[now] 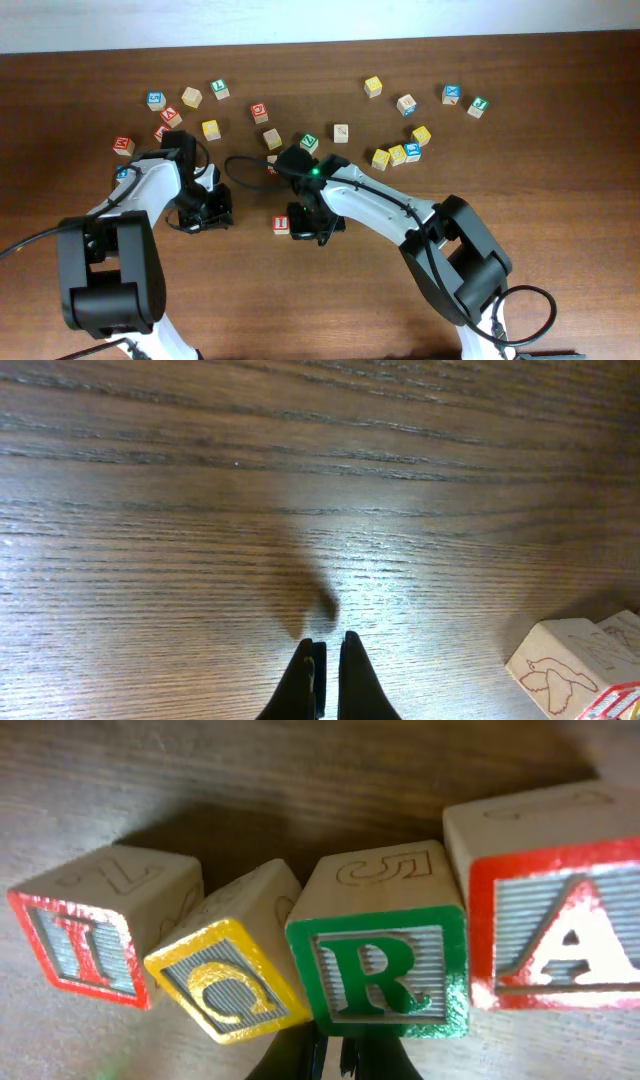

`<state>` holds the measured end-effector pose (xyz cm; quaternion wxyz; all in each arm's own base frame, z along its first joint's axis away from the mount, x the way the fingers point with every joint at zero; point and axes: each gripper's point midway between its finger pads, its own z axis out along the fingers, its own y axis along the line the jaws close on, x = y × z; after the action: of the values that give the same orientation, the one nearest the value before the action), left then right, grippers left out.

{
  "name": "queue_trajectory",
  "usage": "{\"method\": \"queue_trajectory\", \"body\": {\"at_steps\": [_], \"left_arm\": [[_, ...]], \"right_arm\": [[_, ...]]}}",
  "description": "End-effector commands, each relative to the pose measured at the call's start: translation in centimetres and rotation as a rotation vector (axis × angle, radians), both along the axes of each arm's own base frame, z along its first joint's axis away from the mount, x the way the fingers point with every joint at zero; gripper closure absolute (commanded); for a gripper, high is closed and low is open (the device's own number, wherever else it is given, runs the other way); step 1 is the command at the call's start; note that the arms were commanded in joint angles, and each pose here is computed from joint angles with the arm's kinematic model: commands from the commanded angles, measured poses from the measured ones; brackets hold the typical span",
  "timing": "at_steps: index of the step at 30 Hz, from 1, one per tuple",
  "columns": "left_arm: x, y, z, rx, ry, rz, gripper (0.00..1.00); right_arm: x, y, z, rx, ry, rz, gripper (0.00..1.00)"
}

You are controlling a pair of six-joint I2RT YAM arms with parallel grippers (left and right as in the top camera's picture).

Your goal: Spell out ICRA

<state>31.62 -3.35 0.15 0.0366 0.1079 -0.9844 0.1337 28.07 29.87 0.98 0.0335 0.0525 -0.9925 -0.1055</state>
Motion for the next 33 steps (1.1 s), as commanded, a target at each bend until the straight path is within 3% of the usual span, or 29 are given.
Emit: {"method": "queue_trajectory", "body": {"at_steps": [1,15,20,24,28,33], "left_arm": [[-0.3,0.1,-0.4,0.006,0.019,0.01,1.0],[-0.9,-1.1,-0.3,-0.001,0.037,-0.027,1.0],[-3.0,-3.8,-0.1,0.003,0.106,-0.121,1.0],[-3.0,-3.4,1.3,-0.009,0.092,-0.097,1.0],[-2.9,-2.5,5.4,-0.012,-0.007,-0.074,1.0],[-5.7,-3.4,6.4,-0.04,0.068,-0.092,1.0]], "right_arm": [[0.4,-0.3,-0.4,-0.023,-0.026,-0.012,0.96],[2.8,1.8,0.1,0.068,-0.126,-0.015,0.96],[2.6,1.6,0.0,0.059,-0.116,-0.015,0.95],[1.3,0.5,0.3,0.017,-0.069,0.012,0.96],[1.8,1.0,5.0,0.058,-0.108,0.012,0.96],[2.8,0.4,11.0,0.079,-0.137,-0.007,0.96]]}}
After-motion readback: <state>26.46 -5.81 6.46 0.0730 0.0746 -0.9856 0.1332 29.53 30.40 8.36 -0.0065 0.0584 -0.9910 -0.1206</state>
